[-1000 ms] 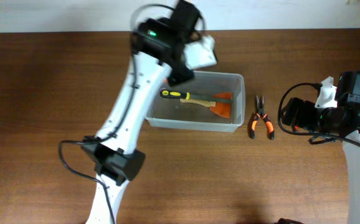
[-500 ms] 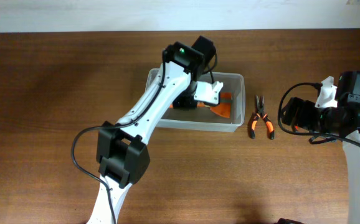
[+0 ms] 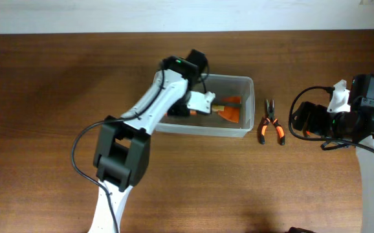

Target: Pack container

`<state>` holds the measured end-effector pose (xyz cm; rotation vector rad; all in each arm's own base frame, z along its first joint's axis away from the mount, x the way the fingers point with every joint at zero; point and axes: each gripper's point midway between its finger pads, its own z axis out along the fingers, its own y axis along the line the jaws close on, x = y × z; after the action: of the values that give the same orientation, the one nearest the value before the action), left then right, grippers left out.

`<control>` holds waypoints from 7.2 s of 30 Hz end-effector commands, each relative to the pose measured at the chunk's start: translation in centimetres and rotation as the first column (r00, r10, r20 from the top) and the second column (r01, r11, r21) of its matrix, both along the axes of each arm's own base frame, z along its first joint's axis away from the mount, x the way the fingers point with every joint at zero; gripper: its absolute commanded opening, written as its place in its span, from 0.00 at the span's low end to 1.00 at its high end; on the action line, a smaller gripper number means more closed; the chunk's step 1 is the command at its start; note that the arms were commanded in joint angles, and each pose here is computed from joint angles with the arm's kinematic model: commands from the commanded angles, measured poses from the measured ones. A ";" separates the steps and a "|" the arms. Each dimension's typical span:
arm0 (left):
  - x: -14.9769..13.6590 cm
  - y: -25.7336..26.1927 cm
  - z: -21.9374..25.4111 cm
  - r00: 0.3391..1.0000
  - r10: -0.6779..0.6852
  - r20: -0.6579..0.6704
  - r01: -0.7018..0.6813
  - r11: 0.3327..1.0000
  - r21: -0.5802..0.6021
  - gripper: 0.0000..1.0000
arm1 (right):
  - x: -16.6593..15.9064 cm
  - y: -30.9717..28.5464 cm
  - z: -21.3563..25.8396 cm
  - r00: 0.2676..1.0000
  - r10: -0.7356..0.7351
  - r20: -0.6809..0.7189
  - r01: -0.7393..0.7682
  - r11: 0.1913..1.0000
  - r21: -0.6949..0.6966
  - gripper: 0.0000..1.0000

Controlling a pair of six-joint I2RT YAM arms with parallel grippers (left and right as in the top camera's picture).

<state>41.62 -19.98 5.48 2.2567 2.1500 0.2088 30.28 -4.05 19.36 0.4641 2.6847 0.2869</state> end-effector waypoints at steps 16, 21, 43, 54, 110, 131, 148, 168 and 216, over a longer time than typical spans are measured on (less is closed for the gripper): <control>0.9 -0.1 0.2 0.997 -0.083 -0.001 0.082 0.992 -0.095 0.08 | -0.1 0.1 0.3 1.000 0.003 -0.004 -0.003 1.000 0.013 0.99; 1.3 -0.3 0.3 0.995 -0.102 0.014 0.103 0.990 -0.102 0.10 | -0.1 0.1 0.3 1.000 0.003 -0.005 -0.003 1.000 0.013 0.99; 4.2 -1.6 15.5 0.845 0.522 0.116 -0.408 0.770 -0.490 0.99 | 0.6 -0.1 0.6 1.000 0.003 0.026 -0.003 1.000 0.004 0.99; 3.4 12.7 33.2 0.415 0.897 0.149 -0.493 0.360 -0.792 0.99 | 0.2 -1.8 -0.5 0.999 -0.037 -0.029 0.035 0.996 -0.080 0.96; -1.1 34.9 28.1 -0.220 0.975 -0.043 -0.717 -0.191 -0.670 0.99 | 5.1 0.9 -18.5 0.866 0.241 -0.439 -0.287 0.957 -0.040 0.75; -1.0 34.9 28.1 -0.220 0.975 -0.043 -0.717 -0.191 -0.670 0.99 | 5.3 0.7 -19.0 0.867 0.236 -0.440 -0.287 0.956 -0.053 0.13; -1.1 34.9 28.1 -0.220 0.975 -0.043 -0.717 -0.191 -0.670 0.99 | 7.2 0.0 -10.9 0.895 0.223 -0.386 -0.272 0.959 -0.076 0.04; -1.1 34.9 28.1 -0.220 0.975 -0.043 -0.717 -0.191 -0.670 0.99 | 9.6 16.0 3.2 0.476 0.875 -0.087 -0.847 0.430 -0.312 0.04; -1.0 34.9 28.1 -0.220 0.975 -0.043 -0.717 -0.191 -0.670 0.99 | 10.1 22.9 -13.1 -0.114 0.985 -0.132 -0.988 -0.126 -0.087 0.99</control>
<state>40.68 14.98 33.33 -0.2707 2.4869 0.2039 40.94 17.78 6.33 -1.9292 2.2968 0.3651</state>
